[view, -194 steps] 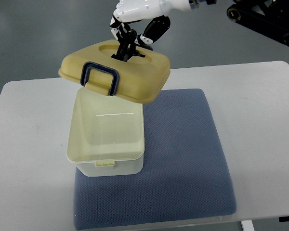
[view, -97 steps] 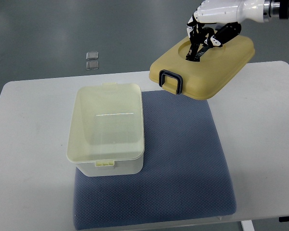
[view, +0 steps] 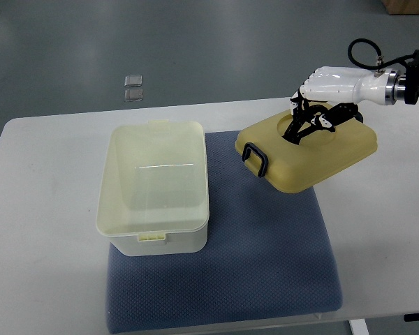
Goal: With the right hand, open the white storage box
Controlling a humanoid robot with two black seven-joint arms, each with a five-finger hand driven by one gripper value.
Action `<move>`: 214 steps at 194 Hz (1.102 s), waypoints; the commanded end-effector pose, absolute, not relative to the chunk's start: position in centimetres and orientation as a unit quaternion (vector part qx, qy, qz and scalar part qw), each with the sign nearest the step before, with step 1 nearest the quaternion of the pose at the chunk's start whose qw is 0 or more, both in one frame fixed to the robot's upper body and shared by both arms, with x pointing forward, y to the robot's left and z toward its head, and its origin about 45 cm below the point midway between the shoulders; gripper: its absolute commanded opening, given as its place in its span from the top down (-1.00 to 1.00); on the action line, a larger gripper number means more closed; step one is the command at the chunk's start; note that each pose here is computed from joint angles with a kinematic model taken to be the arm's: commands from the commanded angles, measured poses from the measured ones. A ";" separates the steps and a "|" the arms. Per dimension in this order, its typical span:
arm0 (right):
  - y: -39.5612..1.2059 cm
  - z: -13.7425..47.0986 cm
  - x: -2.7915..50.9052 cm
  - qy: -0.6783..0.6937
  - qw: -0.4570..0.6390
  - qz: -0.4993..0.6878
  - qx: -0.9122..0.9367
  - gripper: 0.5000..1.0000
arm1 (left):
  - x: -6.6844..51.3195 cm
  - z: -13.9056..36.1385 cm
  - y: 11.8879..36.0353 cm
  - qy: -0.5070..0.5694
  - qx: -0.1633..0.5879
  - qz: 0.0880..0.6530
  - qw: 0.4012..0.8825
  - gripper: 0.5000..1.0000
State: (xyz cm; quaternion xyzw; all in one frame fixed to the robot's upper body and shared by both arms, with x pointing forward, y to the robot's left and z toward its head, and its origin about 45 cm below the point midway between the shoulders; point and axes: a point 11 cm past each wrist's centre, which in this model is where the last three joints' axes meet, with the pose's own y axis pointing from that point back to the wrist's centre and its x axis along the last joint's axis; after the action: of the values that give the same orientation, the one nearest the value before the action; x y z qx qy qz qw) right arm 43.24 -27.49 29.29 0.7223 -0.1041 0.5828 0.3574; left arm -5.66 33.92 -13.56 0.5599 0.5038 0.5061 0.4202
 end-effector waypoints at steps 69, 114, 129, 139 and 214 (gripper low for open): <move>-24.3 25.1 41.9 -0.094 0.322 0.570 0.750 -0.41 | -5.7 -13.6 33.9 0.504 0.560 0.506 0.420 -1.00; -24.0 25.6 42.1 -0.116 0.304 0.583 0.745 -0.72 | -5.7 -13.6 33.9 0.504 0.560 0.506 0.420 -1.00; -23.9 26.3 42.4 -0.127 0.298 0.582 0.746 -0.71 | -5.7 -13.6 33.9 0.504 0.560 0.506 0.420 -1.00; -23.9 26.9 42.6 -0.140 0.291 0.575 0.752 -0.71 | -5.7 -13.6 33.9 0.503 0.560 0.506 0.420 -1.00; -23.4 29.5 43.1 -0.203 0.224 0.386 0.872 -0.72 | -5.6 -13.6 33.9 0.503 0.560 0.507 0.420 -1.00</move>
State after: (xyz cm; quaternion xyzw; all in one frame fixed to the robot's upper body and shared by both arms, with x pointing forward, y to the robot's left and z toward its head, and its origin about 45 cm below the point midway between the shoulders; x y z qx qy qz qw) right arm 42.82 -23.60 28.26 0.8402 -0.1774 0.4416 0.2601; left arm -5.66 33.92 -13.56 0.5599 0.5037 0.5060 0.4203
